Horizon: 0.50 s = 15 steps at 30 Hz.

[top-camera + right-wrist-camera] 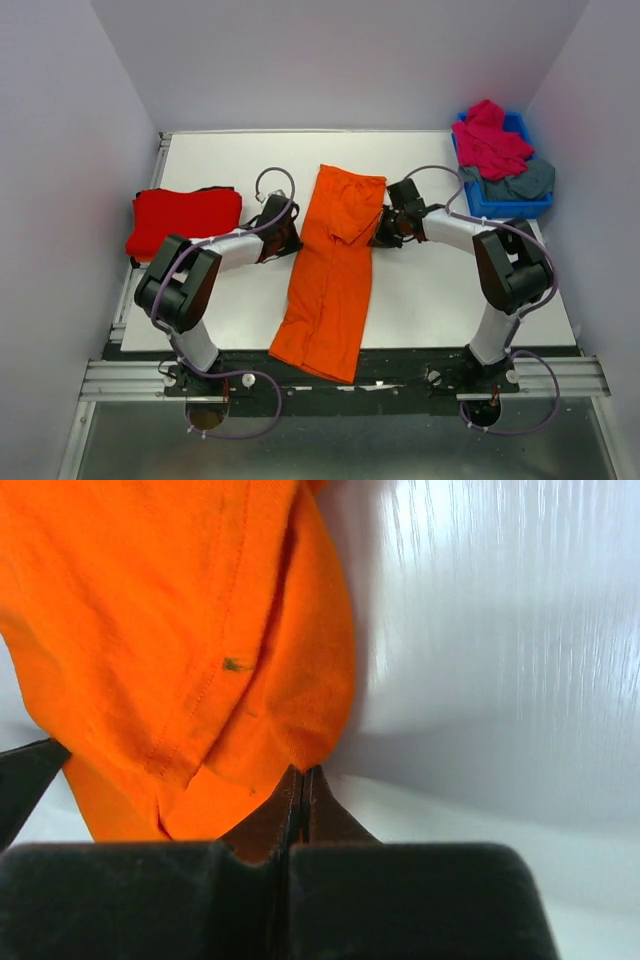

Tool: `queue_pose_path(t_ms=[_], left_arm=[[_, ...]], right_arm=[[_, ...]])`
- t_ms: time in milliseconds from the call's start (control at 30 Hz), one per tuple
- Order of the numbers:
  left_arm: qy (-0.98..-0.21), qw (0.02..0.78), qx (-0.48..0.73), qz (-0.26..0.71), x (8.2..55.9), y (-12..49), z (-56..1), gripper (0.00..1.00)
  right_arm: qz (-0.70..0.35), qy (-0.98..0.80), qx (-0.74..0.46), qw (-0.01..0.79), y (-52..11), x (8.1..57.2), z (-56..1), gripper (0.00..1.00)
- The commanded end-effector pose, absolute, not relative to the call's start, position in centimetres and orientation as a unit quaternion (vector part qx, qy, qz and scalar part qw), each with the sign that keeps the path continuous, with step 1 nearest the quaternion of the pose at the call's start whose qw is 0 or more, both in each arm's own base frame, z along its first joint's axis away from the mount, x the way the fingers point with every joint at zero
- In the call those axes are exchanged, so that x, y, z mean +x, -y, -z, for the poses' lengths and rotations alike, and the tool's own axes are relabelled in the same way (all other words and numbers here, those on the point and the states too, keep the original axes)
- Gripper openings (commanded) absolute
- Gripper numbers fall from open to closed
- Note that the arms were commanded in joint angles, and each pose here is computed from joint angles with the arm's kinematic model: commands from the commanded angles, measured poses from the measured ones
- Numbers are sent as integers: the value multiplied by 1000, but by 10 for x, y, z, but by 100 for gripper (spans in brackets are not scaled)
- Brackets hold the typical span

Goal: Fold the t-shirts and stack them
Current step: Rotate the tshirt 95 degrees

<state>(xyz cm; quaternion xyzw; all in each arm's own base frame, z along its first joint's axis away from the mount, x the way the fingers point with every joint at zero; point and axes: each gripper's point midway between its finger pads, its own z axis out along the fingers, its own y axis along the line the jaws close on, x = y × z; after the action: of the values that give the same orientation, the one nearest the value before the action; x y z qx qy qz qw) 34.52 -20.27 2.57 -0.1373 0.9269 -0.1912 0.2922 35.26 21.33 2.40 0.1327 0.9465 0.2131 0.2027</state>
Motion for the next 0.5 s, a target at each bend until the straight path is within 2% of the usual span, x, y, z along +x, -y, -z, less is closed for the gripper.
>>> queue_pose_path(t_ms=[0,467], left_arm=[[-936,282,-132,165,360,202,-13,0],[-923,288,-195,163,426,225,-5,0]], right_arm=[[-177,-951,133,216,-199,378,-28,1],[-190,-947,153,206,-176,471,-28,1]])
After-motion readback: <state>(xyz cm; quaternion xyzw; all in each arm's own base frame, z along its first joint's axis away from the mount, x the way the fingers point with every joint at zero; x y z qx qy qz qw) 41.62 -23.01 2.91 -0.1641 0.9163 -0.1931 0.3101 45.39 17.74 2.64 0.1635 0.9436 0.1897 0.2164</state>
